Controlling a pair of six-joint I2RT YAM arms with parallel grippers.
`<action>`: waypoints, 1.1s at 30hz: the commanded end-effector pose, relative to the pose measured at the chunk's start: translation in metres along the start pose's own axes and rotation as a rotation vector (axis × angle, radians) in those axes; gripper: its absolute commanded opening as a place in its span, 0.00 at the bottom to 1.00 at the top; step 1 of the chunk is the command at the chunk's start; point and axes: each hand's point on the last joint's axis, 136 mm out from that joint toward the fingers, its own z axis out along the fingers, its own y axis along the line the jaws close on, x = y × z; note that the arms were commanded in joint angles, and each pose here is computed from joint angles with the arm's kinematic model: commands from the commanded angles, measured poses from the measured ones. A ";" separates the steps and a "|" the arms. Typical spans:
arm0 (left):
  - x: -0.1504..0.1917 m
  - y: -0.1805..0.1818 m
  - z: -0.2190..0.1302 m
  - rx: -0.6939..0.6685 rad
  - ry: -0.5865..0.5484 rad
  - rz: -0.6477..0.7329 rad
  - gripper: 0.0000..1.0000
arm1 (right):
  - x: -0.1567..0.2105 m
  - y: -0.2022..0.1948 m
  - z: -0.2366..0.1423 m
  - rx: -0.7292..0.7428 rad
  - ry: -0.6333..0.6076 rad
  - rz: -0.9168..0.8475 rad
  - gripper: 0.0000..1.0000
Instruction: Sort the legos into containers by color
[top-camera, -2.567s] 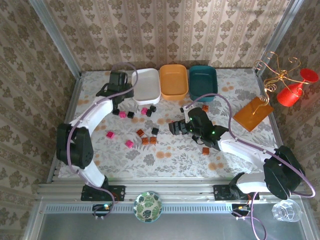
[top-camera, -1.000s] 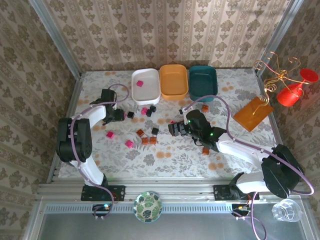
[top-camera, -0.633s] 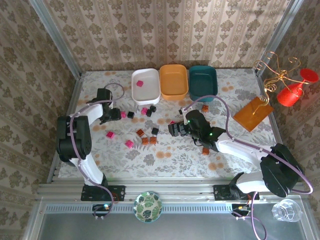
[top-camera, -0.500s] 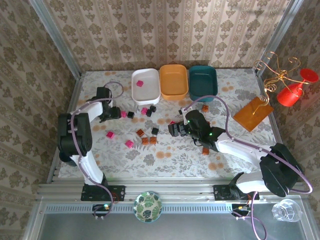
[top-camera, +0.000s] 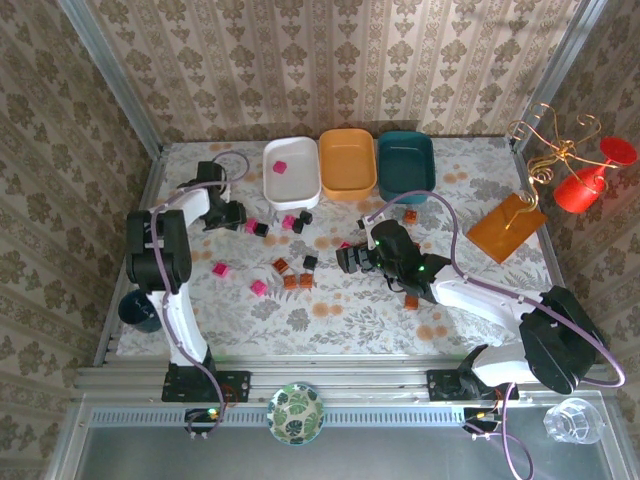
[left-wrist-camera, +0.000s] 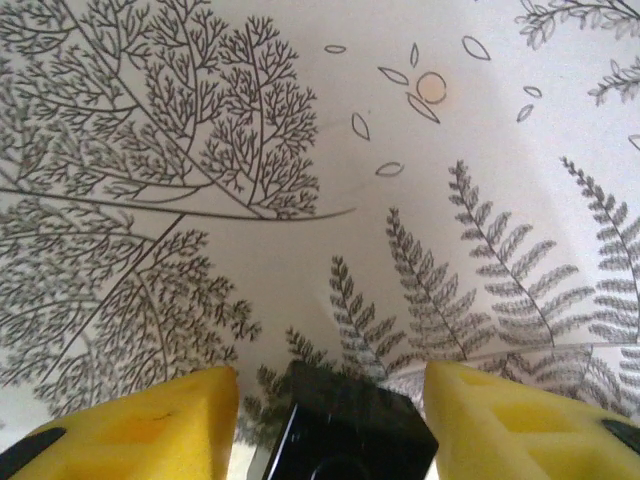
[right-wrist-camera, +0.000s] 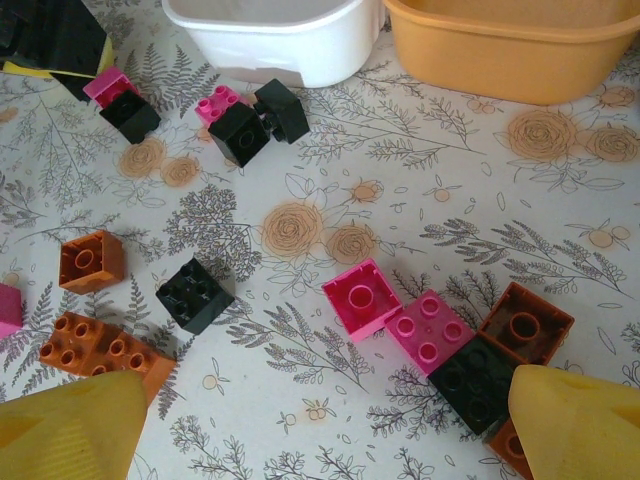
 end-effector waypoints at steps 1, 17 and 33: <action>0.007 0.001 0.000 0.015 0.049 -0.001 0.49 | -0.001 -0.003 -0.001 0.023 -0.015 -0.010 0.95; -0.040 -0.088 -0.123 0.132 -0.376 0.090 0.36 | -0.001 -0.009 0.000 0.060 -0.021 -0.015 0.95; -0.109 -0.281 -0.078 0.316 -0.536 0.270 0.37 | -0.009 -0.028 -0.017 0.148 -0.108 0.010 0.95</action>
